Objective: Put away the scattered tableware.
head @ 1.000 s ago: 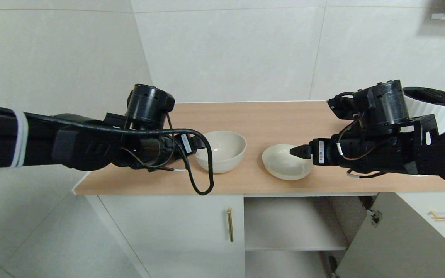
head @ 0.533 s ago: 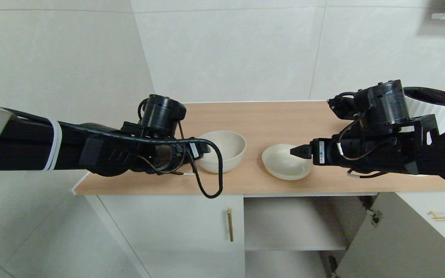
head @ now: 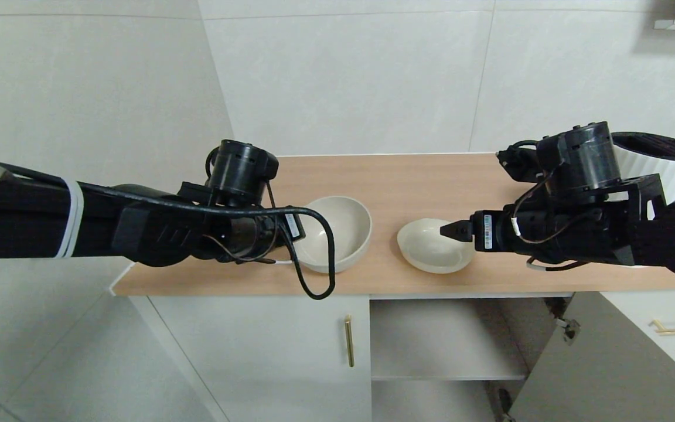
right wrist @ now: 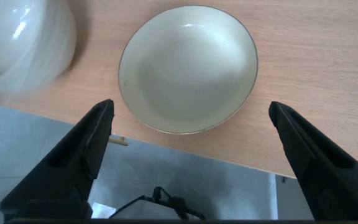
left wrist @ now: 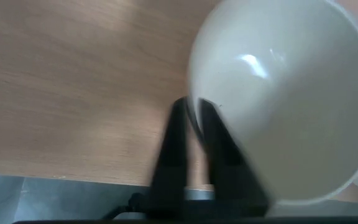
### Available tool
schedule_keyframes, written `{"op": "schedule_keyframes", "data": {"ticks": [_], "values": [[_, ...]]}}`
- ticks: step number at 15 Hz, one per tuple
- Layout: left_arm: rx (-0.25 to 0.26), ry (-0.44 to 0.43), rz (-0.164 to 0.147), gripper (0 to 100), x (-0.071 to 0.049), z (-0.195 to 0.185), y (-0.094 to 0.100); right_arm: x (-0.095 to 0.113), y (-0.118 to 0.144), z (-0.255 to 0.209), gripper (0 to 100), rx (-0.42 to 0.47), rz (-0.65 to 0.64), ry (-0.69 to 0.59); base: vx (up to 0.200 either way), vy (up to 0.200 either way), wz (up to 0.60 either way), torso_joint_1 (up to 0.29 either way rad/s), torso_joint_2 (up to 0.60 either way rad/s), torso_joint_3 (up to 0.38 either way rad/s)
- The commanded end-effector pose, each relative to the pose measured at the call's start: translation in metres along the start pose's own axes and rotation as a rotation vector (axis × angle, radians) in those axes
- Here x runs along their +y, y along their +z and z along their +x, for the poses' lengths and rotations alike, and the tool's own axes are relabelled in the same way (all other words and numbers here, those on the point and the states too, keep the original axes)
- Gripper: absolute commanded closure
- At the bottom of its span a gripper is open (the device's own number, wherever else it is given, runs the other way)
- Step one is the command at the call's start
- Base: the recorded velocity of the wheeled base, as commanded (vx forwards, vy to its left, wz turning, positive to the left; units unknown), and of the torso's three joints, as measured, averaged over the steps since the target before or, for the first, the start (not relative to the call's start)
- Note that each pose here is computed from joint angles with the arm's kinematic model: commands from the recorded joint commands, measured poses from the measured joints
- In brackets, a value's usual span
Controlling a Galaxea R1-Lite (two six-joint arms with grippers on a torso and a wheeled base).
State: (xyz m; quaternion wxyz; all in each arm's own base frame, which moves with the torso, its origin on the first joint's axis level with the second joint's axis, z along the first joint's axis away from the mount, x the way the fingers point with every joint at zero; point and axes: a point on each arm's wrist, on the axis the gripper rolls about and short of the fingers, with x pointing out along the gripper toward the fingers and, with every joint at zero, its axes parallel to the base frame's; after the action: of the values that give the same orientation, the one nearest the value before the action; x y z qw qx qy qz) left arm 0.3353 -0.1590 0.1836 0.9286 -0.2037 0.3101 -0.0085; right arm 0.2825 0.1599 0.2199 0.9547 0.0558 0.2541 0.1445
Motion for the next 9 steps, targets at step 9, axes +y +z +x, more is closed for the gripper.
{"op": "schedule_keyframes", "data": {"ticks": [9], "values": [[-0.021, -0.036, 0.005, 100, 0.003, -0.027, 0.005, 0.0, -0.006, 0.025, 0, 0.014, -0.009, -0.101, 0.0, 0.0, 0.0, 0.0, 0.0, 0.0]]}}
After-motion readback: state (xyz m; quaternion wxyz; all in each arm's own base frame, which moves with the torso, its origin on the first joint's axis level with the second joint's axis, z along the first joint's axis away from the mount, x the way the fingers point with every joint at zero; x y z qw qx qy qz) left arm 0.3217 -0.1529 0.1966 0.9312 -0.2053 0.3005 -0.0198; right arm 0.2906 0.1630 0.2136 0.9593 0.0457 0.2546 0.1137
